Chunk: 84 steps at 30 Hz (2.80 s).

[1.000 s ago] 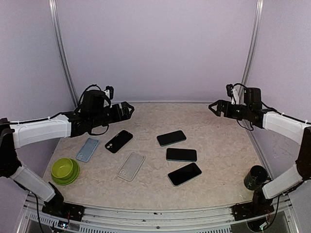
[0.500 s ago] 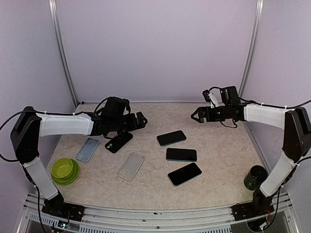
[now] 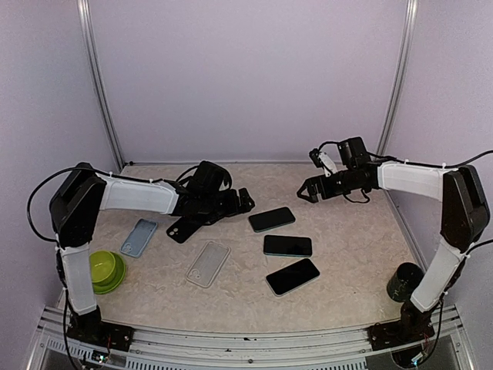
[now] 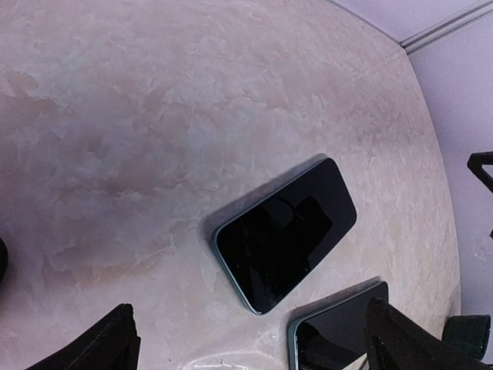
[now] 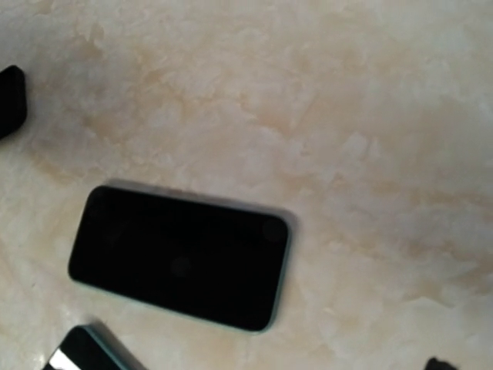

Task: Put the phone into the phone case
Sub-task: Move the phone to the center of the board.

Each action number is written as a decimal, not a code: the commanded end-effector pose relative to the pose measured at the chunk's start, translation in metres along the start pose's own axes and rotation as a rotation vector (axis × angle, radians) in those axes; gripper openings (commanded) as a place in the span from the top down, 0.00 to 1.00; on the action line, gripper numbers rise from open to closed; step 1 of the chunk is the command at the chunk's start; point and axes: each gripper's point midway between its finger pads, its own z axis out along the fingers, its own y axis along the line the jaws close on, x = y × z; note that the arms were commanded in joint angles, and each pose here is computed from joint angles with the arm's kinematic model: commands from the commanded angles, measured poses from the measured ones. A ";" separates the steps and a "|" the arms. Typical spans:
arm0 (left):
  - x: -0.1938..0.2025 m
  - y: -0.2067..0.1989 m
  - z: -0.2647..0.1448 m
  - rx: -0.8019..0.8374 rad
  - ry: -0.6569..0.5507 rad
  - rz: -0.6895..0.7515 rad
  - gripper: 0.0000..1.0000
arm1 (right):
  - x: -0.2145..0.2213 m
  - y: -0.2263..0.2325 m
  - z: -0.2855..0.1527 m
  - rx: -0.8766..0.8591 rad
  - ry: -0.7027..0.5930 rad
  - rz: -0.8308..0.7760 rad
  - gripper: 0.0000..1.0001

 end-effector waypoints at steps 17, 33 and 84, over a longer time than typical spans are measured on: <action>0.015 -0.019 0.056 0.096 0.080 -0.023 0.01 | -0.009 -0.029 0.008 0.169 0.105 -0.165 0.00; 0.022 -0.031 0.075 0.151 0.119 -0.043 0.01 | -0.011 -0.014 0.003 0.099 0.043 -0.597 0.00; -0.016 -0.008 -0.042 0.039 -0.107 0.008 0.01 | 0.042 0.017 0.076 -0.319 0.105 -0.837 0.00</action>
